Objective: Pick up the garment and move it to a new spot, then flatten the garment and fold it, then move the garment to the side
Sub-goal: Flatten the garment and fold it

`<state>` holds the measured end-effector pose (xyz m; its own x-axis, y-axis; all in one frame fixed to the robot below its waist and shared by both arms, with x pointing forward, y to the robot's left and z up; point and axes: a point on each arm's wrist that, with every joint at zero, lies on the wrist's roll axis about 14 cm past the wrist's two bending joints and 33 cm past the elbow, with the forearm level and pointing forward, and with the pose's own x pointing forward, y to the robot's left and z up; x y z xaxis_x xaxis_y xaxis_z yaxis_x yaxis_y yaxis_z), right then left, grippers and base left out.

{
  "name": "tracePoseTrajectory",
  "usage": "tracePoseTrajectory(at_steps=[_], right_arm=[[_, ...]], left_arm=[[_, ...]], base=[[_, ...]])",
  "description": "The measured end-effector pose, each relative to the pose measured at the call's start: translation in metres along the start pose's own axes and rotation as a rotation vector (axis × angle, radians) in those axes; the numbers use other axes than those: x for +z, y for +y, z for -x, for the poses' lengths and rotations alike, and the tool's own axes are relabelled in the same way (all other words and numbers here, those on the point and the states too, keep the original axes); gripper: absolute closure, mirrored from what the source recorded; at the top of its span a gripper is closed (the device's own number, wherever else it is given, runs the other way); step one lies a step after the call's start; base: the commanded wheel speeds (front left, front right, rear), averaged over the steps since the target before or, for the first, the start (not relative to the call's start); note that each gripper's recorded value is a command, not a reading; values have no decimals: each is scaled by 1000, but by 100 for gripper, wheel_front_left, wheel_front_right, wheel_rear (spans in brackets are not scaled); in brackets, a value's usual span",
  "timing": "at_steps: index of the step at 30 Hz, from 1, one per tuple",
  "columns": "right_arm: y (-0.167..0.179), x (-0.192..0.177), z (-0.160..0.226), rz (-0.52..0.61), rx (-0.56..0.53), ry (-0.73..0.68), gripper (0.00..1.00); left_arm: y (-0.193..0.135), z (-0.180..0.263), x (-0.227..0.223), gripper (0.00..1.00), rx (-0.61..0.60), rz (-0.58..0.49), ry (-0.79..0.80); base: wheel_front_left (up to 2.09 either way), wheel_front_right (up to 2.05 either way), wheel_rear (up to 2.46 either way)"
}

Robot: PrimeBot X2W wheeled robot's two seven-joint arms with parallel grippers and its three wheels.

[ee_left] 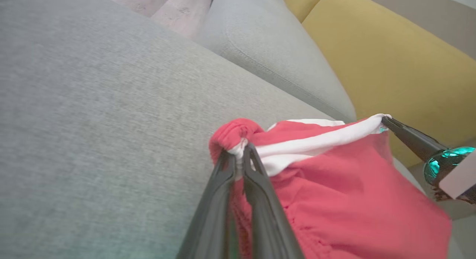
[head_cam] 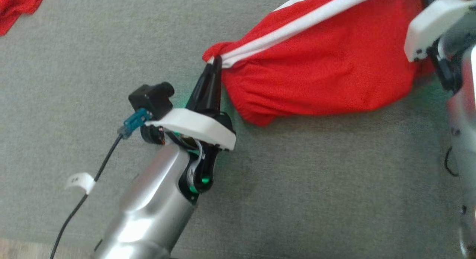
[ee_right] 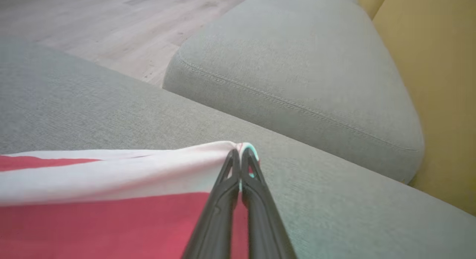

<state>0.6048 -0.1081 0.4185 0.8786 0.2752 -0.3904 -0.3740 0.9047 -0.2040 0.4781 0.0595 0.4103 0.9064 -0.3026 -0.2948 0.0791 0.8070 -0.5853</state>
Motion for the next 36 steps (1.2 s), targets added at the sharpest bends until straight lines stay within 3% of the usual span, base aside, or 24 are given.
tracePoseTrajectory(at_steps=[3, 4, 5, 6, 7, 8, 9, 18, 25, 30, 36], right_arm=[[7, -4, -17, 7, 24, 32, 100], [8, -5, -21, 10, 27, 40, 87], [9, -6, -24, 13, 28, 46, 64], [9, -7, -27, 12, 30, 49, 11], [9, -7, -29, 9, 30, 48, 0], [8, -7, -30, 9, 30, 45, 0], [8, -6, -31, 13, 28, 38, 0], [1, -1, -23, 0, 10, 23, 0], [-11, 0, -4, -71, -12, 65, 0], [-23, -29, 11, -108, -30, 192, 0], [-1, -71, 21, -176, 26, 344, 0]], left_arm=[[11, -4, 1, 100, 27, -6, 7], [12, -5, 1, 100, 30, -9, 9], [12, -6, 1, 100, 31, -14, 12], [11, -6, 0, 85, 30, -23, 17], [10, -7, 1, 55, 28, -25, 11], [9, -6, 1, 6, 25, -23, 7], [7, -6, 1, 0, 20, -23, 7], [-10, 11, 9, 0, -32, -106, -53], [6, 50, 10, 0, 14, -199, -78], [17, 72, 25, 0, 64, -217, -127], [39, 87, 33, 0, 140, -232, -150]], base=[[0, 0, 0], [0, 0, 0], [0, 0, 0], [0, 0, 0], [0, 0, 0], [0, 0, 0], [0, 0, 0], [0, 0, 0], [0, 0, 0], [0, 0, 0], [0, 0, 0]])
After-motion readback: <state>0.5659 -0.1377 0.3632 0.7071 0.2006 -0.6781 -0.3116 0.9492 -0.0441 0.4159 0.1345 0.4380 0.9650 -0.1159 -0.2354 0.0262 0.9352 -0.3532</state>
